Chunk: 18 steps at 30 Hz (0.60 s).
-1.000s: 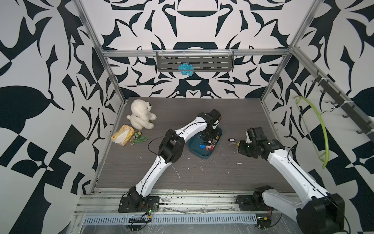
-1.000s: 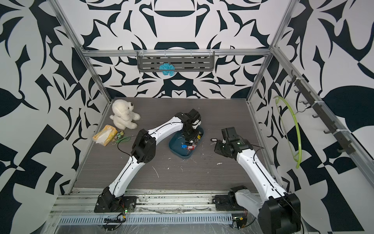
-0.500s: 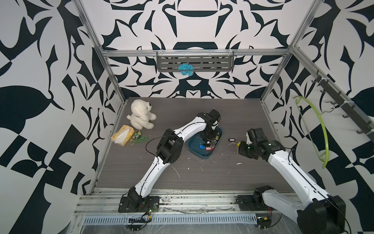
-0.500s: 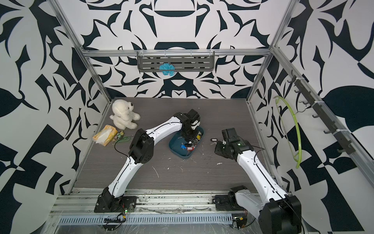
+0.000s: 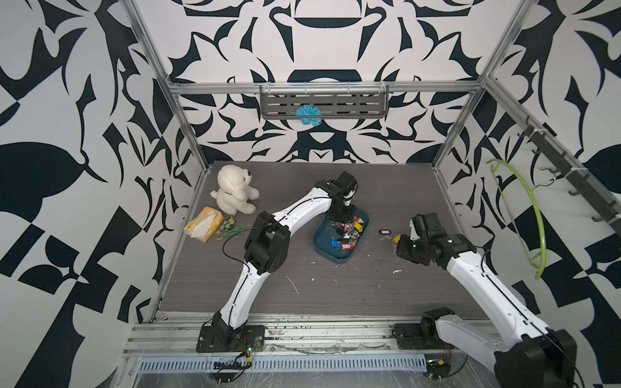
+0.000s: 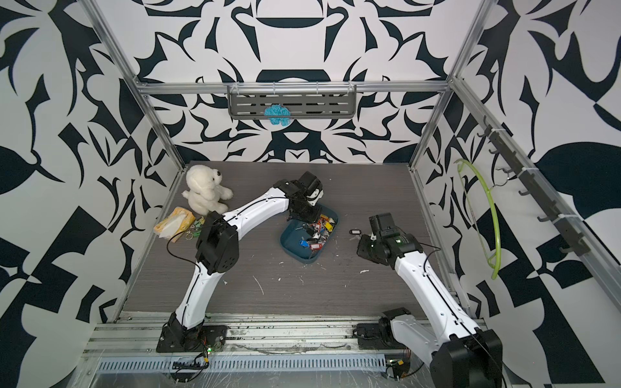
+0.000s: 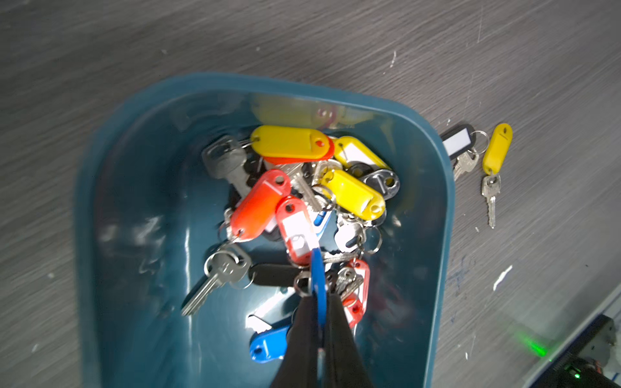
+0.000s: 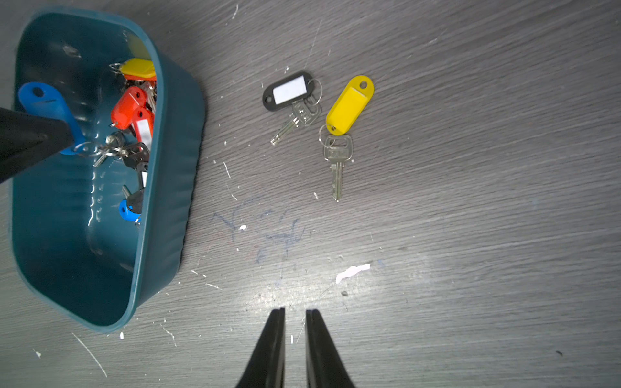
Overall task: Take the keys out of the storage box
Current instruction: Pick up the key from the storage box, then place the key at the center of the board.
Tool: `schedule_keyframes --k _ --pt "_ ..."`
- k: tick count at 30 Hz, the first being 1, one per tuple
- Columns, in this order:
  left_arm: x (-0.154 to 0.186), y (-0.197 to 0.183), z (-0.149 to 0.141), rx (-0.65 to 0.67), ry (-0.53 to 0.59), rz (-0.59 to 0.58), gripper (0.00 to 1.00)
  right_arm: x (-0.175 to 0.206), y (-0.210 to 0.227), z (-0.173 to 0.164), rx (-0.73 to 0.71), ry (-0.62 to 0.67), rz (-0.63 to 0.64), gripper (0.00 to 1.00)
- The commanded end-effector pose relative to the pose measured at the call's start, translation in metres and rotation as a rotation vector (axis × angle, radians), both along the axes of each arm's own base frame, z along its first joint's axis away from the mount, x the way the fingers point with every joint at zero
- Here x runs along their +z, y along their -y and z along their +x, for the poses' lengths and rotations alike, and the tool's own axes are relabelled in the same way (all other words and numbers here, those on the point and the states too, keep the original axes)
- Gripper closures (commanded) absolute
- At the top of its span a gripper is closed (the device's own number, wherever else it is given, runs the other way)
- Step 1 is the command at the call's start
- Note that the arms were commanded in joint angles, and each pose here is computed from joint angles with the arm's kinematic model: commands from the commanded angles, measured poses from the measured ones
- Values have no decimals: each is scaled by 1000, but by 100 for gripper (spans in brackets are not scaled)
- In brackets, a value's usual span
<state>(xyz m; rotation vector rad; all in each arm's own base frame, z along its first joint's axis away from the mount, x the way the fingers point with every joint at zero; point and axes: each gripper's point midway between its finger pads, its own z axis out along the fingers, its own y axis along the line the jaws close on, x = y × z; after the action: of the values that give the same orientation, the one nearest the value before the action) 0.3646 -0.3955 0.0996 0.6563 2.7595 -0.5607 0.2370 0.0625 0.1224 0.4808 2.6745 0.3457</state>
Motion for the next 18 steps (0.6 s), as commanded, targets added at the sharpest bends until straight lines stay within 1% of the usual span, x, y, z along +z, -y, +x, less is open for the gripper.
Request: schedule_keyframes --k 1,5,8,11,13,15,18 --pt "32 -12 8 76 24 -83 100 3 -1 -3 -10 2 19 83" --pt "57 -45 17 173 66 -115 100 6 -3 -2 -5 7 28 83" --pt "77 -83 24 272 106 -135 100 10 -6 0 3 11 35 83" --pt "88 -126 31 390 121 -160 100 12 -10 3 12 16 39 83" --pt "89 -155 34 459 120 -160 100 12 -14 5 21 16 38 83" --pt "84 -176 36 501 105 -150 100 12 -17 7 30 15 40 83" --pt "70 -197 34 538 71 -127 100 12 -24 11 42 13 39 83"
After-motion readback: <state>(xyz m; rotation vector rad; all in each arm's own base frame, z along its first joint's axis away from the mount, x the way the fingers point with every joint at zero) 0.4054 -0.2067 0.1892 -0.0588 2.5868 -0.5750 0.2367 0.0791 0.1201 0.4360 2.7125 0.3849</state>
